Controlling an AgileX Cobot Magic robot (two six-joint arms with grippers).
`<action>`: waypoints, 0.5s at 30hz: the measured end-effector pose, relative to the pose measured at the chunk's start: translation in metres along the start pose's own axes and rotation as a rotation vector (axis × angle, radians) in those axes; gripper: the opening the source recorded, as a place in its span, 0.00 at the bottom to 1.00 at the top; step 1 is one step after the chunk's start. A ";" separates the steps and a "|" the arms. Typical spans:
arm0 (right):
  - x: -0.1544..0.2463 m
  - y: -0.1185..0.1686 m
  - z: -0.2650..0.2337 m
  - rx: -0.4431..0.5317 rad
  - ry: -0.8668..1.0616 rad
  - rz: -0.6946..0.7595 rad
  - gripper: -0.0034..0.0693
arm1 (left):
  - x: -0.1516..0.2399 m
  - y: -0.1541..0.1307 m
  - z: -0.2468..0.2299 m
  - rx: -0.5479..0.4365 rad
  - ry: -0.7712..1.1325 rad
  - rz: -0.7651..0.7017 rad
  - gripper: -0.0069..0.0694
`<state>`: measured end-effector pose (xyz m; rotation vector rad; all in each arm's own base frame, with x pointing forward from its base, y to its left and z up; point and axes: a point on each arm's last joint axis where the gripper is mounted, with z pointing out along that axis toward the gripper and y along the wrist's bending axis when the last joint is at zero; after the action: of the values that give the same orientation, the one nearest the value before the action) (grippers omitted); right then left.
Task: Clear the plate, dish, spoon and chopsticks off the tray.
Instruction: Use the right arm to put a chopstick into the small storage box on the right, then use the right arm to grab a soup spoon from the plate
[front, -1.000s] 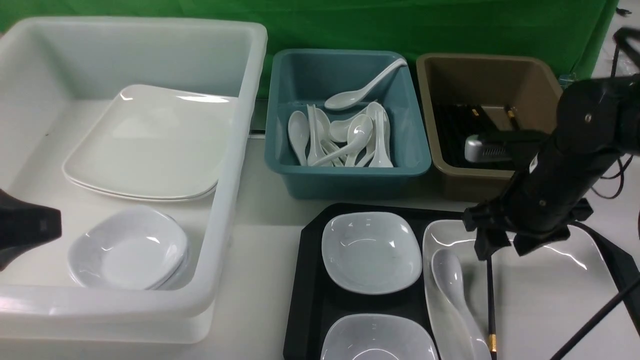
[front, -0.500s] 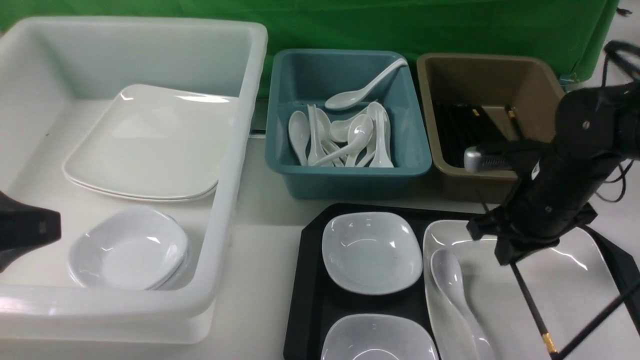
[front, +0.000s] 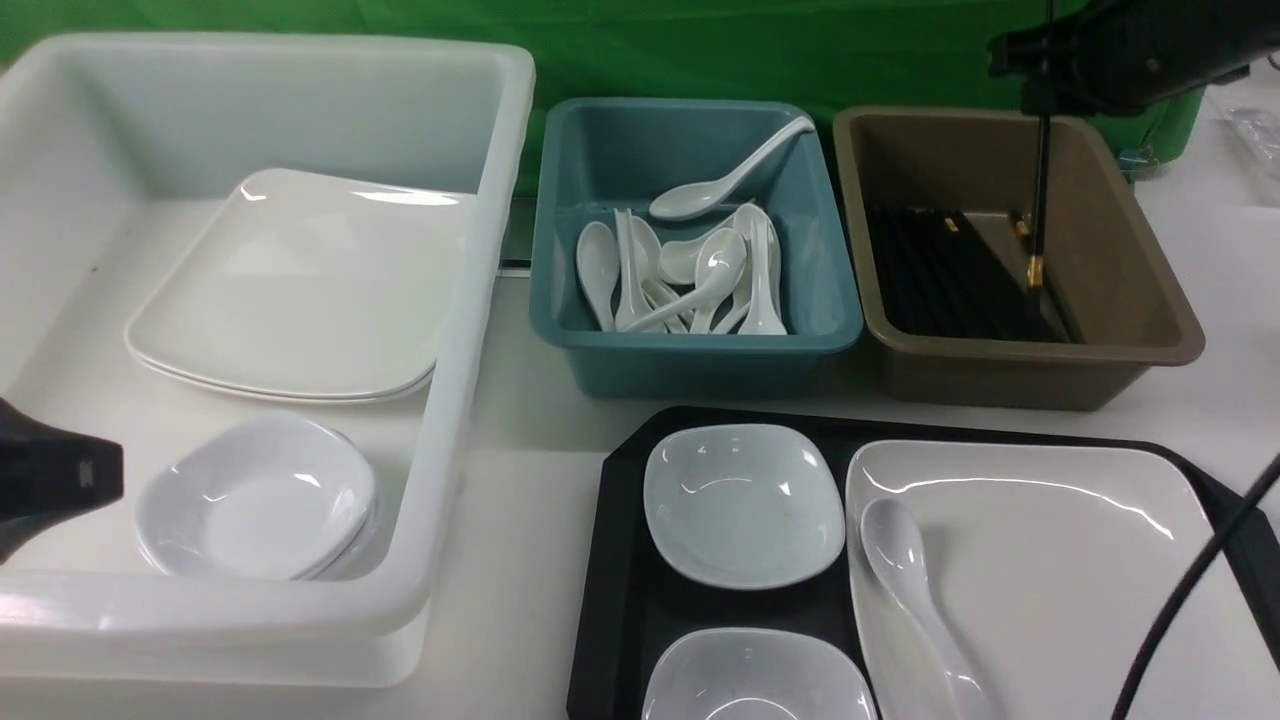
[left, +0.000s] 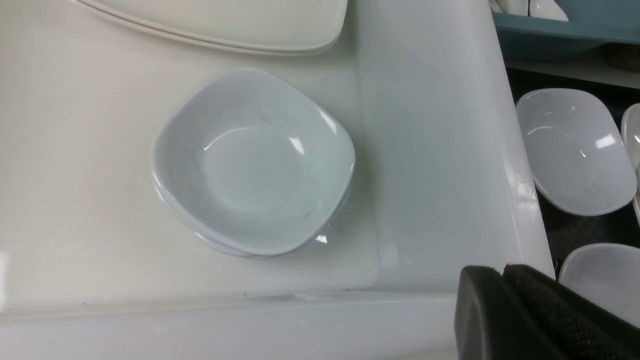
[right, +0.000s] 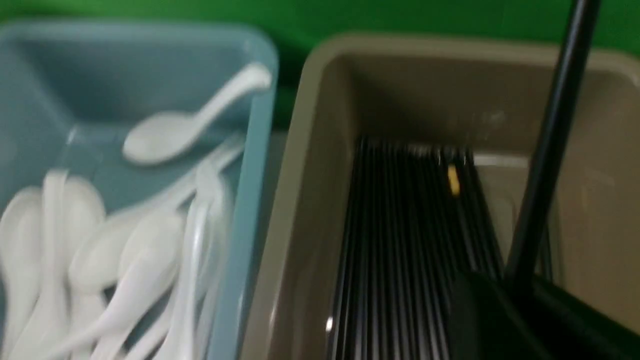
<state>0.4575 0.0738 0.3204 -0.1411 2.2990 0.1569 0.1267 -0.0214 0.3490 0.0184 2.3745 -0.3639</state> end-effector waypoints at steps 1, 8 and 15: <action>0.000 0.000 0.002 0.001 -0.007 0.000 0.17 | 0.000 0.000 0.000 0.000 0.003 0.000 0.11; 0.018 -0.003 0.042 0.002 0.170 0.019 0.58 | 0.004 -0.001 0.000 0.006 0.044 0.000 0.11; 0.040 0.002 0.002 -0.029 0.538 -0.082 0.24 | 0.003 0.000 0.000 0.004 0.029 0.000 0.11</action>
<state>0.4325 0.0737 0.2897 -0.3245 2.8204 0.1204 0.1248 -0.0219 0.3474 0.0253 2.4021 -0.3702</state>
